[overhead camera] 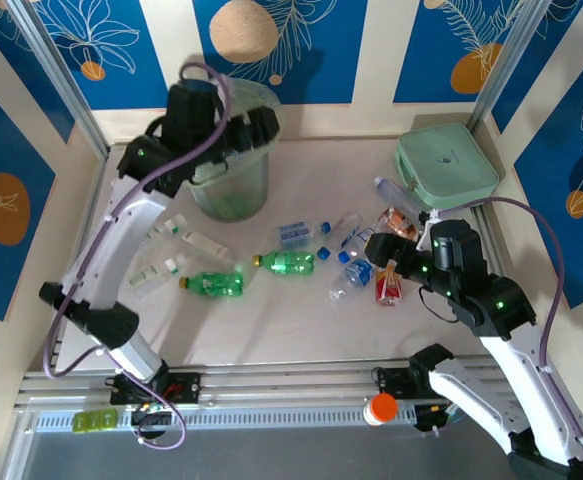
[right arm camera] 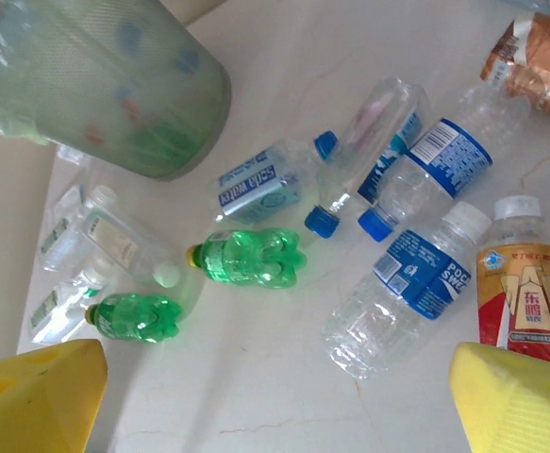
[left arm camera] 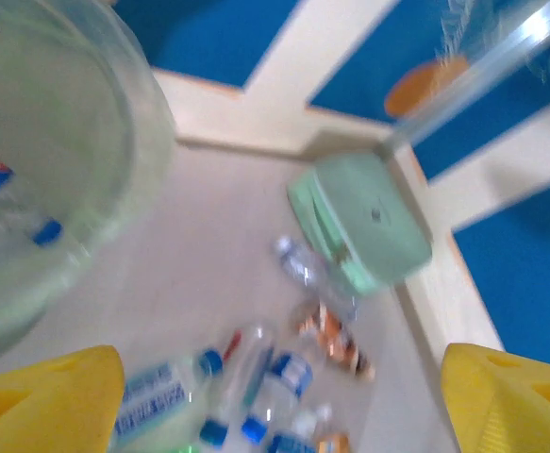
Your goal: Put the plastic bottles in the bin
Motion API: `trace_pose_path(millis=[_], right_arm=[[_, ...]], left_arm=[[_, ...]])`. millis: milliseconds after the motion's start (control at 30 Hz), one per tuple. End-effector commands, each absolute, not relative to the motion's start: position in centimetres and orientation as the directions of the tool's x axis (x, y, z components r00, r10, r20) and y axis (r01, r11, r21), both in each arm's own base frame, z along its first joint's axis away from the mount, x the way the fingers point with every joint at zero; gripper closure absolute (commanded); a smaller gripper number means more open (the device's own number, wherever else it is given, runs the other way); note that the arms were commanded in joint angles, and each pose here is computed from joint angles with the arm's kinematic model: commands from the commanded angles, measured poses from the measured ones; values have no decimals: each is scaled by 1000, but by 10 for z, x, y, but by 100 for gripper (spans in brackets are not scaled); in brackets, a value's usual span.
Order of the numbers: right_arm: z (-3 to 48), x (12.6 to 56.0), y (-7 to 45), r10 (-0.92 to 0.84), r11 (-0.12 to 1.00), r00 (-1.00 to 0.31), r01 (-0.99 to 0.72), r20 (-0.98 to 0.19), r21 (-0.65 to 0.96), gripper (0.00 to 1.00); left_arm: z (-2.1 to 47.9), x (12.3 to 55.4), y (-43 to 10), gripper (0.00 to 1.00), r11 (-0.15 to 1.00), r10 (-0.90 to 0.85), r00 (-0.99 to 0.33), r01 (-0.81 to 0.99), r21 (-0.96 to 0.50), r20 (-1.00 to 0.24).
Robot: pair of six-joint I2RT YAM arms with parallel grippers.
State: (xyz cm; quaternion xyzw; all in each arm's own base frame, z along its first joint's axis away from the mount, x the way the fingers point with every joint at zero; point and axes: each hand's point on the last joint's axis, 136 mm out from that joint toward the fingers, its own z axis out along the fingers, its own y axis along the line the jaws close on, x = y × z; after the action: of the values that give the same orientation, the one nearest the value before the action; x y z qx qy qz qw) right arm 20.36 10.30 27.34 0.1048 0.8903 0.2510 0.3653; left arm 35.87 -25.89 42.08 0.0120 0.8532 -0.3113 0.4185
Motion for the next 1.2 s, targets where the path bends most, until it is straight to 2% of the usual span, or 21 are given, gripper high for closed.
trace_pose_path(millis=[0,167,300,367,533,700,900,1033,1167], right_arm=[[251,201,92,334,897,-734,55,-592,439,6],[218,202,87,317,923,-794,132,-519,362,7],[196,207,94,323,920,-820,155,-473,360,14],[185,211,91,327,926,-825,181,-461,332,14],[162,223,77,343,935,-816,247,-465,255,17],[135,231,63,367,930,-829,319,-422,182,21],[100,231,50,481,875,-814,424,-324,235,21],[81,232,49,492,867,-829,439,-266,236,20],[66,233,56,463,880,-862,419,-207,223,16]], left_arm=[[364,333,-259,13,862,-75,-716,303,-406,-694],[311,294,-256,12,835,112,-747,428,-345,-656],[281,279,-245,12,835,172,-747,456,-307,-642],[277,273,-248,12,807,180,-733,492,-328,-656],[256,273,-245,11,819,125,-743,452,-354,-657],[221,272,-252,11,816,131,-788,430,-387,-601],[220,270,-259,11,797,139,-801,439,-414,-582],[223,267,-261,11,783,135,-804,445,-434,-580],[224,265,-262,11,777,133,-805,447,-443,-579]])
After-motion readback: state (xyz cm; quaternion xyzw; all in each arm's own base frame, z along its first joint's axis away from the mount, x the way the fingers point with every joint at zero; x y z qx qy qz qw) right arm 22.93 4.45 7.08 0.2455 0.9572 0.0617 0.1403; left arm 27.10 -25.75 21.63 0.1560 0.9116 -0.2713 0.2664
